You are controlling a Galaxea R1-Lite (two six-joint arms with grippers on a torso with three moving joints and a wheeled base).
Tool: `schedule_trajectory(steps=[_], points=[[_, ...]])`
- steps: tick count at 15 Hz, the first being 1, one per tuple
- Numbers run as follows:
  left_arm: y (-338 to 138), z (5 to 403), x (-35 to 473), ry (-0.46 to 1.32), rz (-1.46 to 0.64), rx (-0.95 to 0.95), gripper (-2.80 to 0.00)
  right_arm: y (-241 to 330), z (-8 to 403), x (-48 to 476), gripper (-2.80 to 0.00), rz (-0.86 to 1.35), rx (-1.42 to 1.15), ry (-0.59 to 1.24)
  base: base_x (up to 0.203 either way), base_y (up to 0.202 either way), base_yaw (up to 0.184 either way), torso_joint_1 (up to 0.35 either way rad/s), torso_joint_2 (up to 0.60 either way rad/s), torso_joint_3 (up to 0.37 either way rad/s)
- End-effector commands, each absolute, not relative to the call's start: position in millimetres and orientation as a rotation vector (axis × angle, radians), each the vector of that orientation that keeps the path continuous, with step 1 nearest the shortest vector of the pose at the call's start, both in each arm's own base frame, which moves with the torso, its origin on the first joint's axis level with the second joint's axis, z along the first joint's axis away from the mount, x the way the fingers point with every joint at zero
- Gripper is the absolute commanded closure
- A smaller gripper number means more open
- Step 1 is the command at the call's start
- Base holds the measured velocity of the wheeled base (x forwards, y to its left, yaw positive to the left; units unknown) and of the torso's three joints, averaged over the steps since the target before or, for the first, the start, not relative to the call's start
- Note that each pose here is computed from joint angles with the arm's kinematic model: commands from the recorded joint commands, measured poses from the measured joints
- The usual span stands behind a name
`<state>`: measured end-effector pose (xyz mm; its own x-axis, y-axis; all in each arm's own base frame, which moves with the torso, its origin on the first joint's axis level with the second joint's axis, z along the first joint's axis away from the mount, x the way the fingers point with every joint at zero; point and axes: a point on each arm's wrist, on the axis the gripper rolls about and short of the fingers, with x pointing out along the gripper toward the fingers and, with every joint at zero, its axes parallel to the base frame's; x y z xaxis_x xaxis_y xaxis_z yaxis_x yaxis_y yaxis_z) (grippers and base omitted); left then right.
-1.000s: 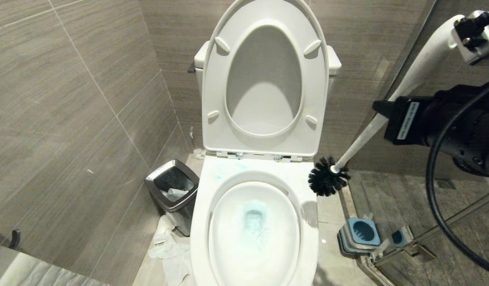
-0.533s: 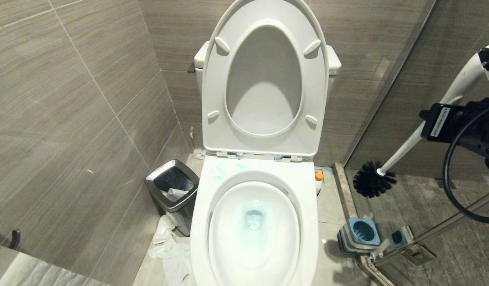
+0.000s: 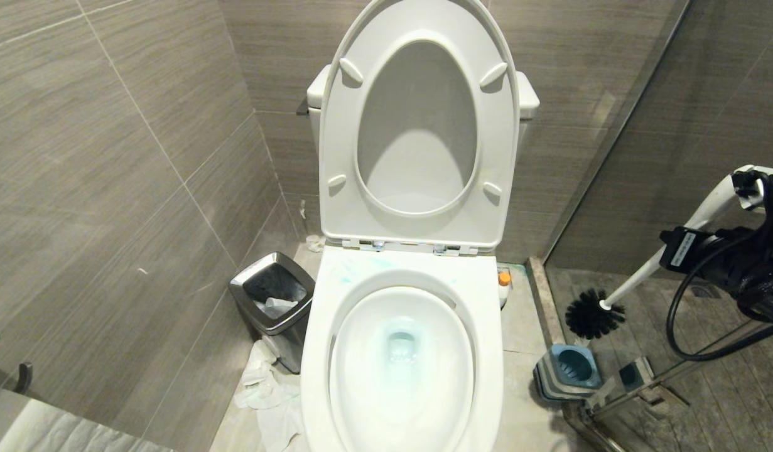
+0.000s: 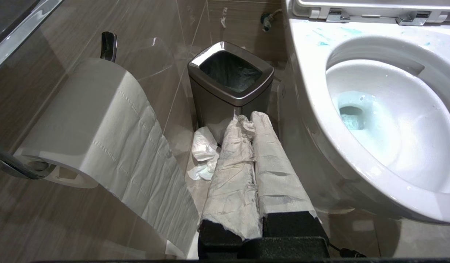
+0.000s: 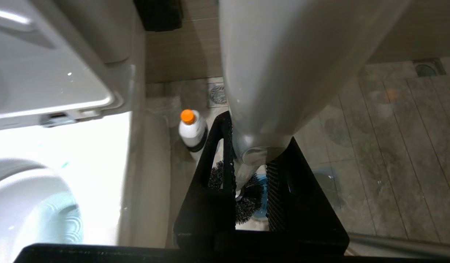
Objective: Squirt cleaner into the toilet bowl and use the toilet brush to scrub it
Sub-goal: Put the toilet brush back
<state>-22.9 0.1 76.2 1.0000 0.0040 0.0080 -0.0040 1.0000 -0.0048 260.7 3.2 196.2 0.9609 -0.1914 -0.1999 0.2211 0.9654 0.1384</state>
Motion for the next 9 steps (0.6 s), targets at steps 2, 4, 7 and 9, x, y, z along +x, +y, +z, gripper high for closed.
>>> schedule_trajectory(steps=[2, 4, 7, 9], points=[[0, 75, -22, -0.002, 0.005, -0.005, 0.0, -14, 154, 282, 0.0, -0.252, 0.164, 0.235, 0.0, 0.0, 0.0, 0.0, 0.0, 0.0], [0, 75, -22, -0.002, 0.005, -0.006, 0.0, -21, 129, 292, 0.0, -0.266, 0.159, 0.267, 0.0, 0.0, 0.0, 0.0, 0.0, 0.0], [0, 74, -22, -0.001, 0.005, -0.005, 0.0, -29, 89, 306, 0.0, -0.29, 0.151, 0.318, 0.0, 0.0, 0.0, 0.0, 0.0, 0.0], [0, 74, -22, 0.0, 0.005, -0.006, 0.0, -37, 62, 314, 0.0, -0.312, 0.14, 0.335, 0.0, 0.0, 0.0, 0.0, 0.0, 0.0]])
